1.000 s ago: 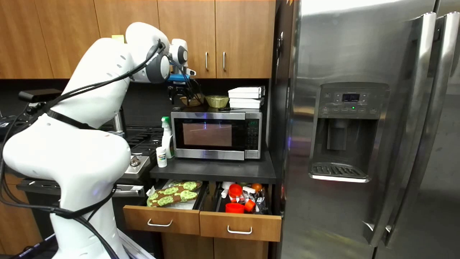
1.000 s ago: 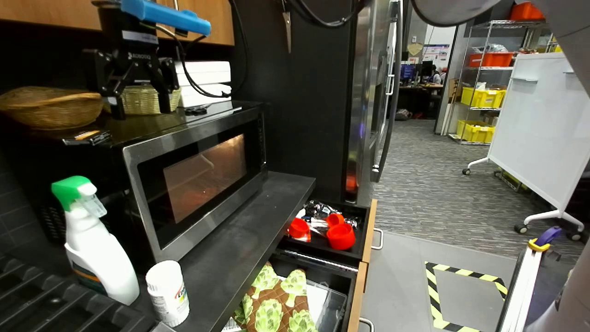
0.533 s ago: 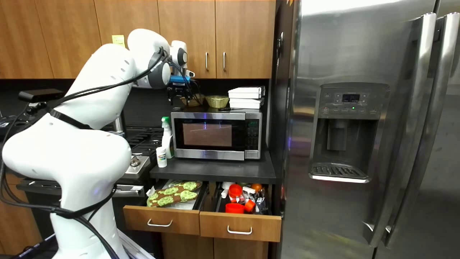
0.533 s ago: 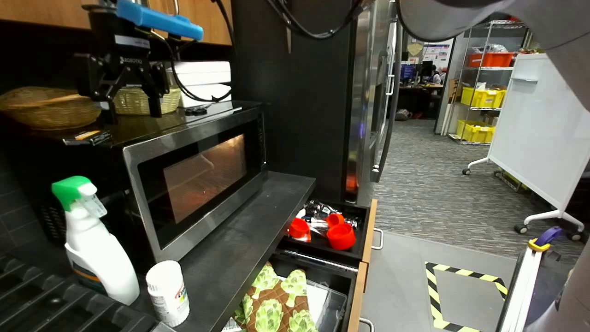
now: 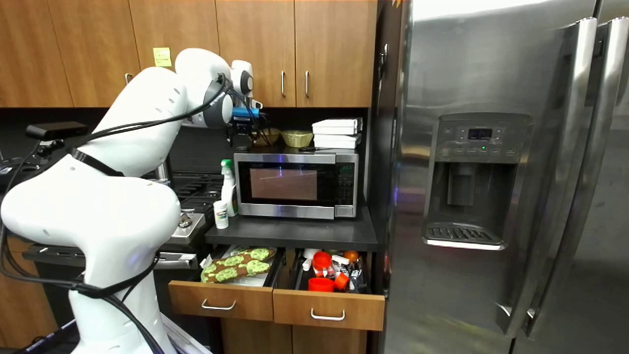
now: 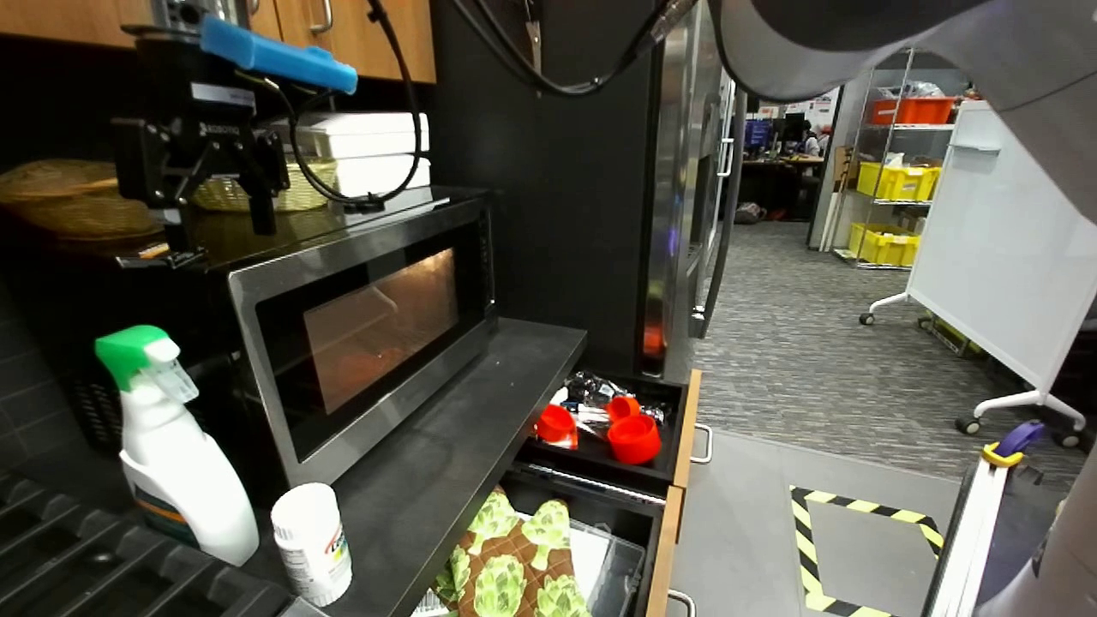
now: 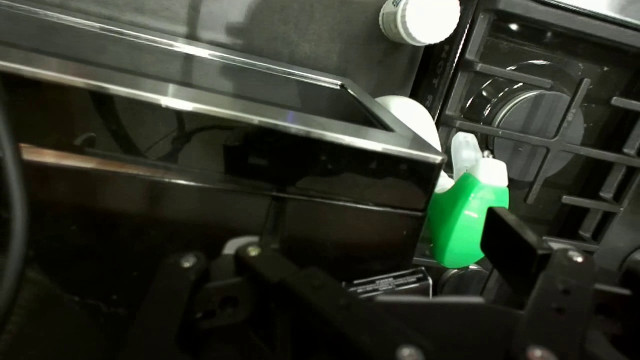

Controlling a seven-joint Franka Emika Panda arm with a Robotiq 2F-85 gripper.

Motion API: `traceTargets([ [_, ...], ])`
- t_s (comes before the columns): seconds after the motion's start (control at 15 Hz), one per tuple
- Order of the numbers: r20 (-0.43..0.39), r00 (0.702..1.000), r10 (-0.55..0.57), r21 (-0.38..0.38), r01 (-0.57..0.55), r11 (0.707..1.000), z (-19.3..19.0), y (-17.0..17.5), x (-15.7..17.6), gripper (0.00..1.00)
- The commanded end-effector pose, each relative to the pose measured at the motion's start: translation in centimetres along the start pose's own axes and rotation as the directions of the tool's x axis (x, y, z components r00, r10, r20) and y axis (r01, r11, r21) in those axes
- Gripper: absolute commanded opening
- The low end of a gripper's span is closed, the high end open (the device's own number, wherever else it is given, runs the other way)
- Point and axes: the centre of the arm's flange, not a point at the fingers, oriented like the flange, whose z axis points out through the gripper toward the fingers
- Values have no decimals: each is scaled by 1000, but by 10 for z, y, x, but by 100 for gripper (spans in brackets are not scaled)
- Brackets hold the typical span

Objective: Pick up the black square box from the microwave top and put it on the kitchen counter

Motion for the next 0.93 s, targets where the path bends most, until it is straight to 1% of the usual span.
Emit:
traceTargets([
  [0.0,1,998,-61,-16,61,998,-5,-3,26,100],
  [0.33,1,992,-124,-52,123,991,-1,-13,32,100],
  [0.6,8,988,-157,-89,157,984,0,-14,34,100],
  [0.87,4,984,-180,-103,179,978,1,-14,37,100],
])
